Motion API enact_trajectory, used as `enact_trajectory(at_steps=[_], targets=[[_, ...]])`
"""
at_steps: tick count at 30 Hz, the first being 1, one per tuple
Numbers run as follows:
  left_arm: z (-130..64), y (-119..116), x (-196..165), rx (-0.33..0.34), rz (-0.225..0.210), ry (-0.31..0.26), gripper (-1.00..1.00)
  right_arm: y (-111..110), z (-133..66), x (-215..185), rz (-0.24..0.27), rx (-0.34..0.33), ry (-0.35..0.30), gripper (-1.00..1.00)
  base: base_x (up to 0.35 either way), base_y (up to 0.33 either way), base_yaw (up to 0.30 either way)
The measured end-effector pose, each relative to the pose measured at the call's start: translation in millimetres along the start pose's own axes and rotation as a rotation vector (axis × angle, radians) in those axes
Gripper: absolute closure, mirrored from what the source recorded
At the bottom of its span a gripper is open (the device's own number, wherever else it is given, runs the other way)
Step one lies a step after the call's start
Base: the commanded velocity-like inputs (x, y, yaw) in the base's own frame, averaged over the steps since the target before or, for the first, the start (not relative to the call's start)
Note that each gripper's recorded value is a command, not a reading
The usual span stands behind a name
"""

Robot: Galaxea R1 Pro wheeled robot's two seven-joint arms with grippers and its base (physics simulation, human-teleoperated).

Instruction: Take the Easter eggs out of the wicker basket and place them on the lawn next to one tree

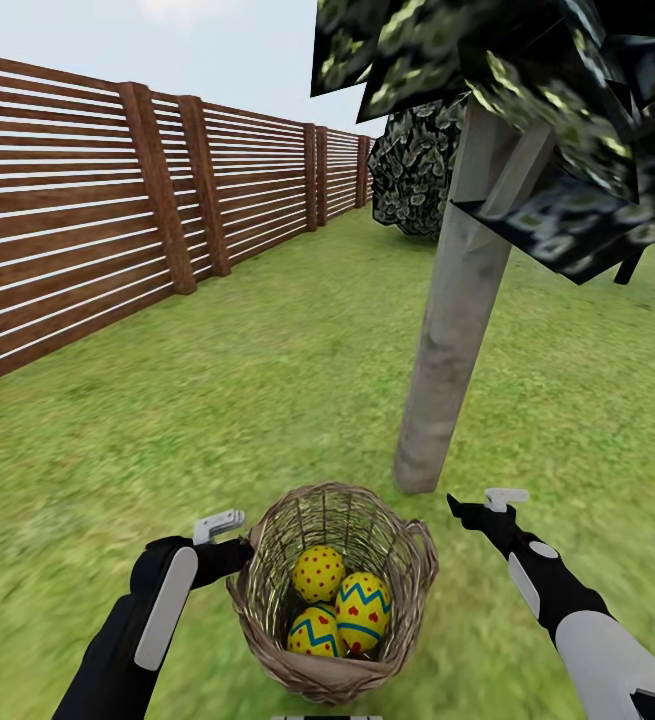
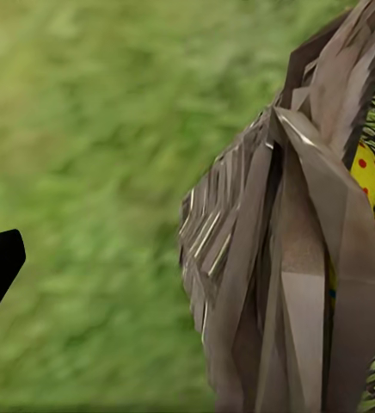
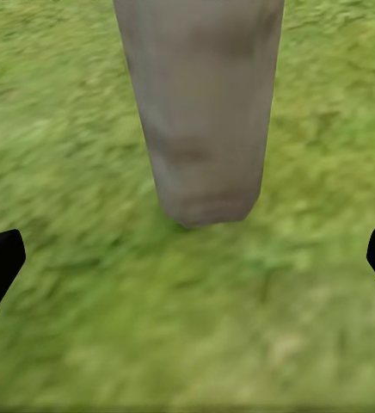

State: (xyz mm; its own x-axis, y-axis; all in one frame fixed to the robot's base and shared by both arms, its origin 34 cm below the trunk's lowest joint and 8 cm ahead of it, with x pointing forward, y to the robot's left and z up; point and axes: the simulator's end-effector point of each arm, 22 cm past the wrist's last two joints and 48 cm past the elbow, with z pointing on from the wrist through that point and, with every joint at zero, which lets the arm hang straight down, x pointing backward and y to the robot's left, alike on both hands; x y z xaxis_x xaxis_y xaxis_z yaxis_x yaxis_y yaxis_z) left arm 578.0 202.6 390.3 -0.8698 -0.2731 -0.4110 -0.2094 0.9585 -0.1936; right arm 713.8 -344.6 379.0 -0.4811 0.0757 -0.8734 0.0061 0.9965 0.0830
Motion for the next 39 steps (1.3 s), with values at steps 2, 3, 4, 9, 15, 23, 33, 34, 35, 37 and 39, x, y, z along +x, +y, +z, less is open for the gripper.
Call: enact_trajectory(at_steps=[2, 3, 4, 9, 15, 23, 33, 34, 35, 37, 39], targets=[[-1.7, -1, -1, 0.0, 0.0, 0.0, -1.0, 0, -0.5, -2, 0.001, 0.0, -0.001, -1.0, 0.0, 0.0, 0.0], [-3.4, -1, -3, 0.0, 0.0, 0.0, -1.0, 0, -1.1, -5, 0.001, 0.0, -0.001, -1.0, 0.0, 0.0, 0.0], [-5.1, -2, -4, 0.0, 0.0, 0.0, -1.0, 1, -1.6, -7, 0.001, 0.0, -0.001, -1.0, 0.0, 0.0, 0.0], [-13.8, -4, -12, 0.0, 0.0, 0.0, -1.0, 1, -4.3, -18, 0.001, 0.0, -0.001, -1.0, 0.0, 0.0, 0.0], [-24.3, -8, -20, 0.001, 0.0, 0.0, -1.0, 3, -7.6, -32, 0.001, 0.0, 0.0, -1.0, 0.0, 0.0, 0.0], [-38.5, -13, -32, 0.001, -0.001, -0.001, -1.0, 4, -12.2, -50, 0.001, 0.0, -0.001, -1.0, 0.0, 0.0, 0.0], [-59.2, -19, -50, 0.003, 0.0, -0.012, -1.0, 4, -18.1, -77, 0.001, 0.002, -0.009, -1.0, 0.0, 0.0, 0.0], [-61.2, -19, -52, 0.003, 0.0, -0.012, -1.0, 3, -18.8, -80, 0.001, 0.002, -0.009, -1.0, 0.0, 0.0, 0.0], [-63.3, -20, -53, 0.003, 0.001, -0.012, -1.0, 3, -19.5, -82, 0.002, 0.003, -0.009, -1.0, 0.0, 0.0, 0.0], [-68.0, -21, -57, 0.004, 0.002, -0.015, -1.0, 2, -20.8, -87, 0.002, 0.004, -0.008, -1.0, 0.0, 0.0, 0.0], [-73.2, -22, -62, 0.004, 0.003, -0.021, -1.0, 2, -22.0, -92, 0.001, 0.005, -0.009, -1.0, 0.0, 0.0, 0.0]])
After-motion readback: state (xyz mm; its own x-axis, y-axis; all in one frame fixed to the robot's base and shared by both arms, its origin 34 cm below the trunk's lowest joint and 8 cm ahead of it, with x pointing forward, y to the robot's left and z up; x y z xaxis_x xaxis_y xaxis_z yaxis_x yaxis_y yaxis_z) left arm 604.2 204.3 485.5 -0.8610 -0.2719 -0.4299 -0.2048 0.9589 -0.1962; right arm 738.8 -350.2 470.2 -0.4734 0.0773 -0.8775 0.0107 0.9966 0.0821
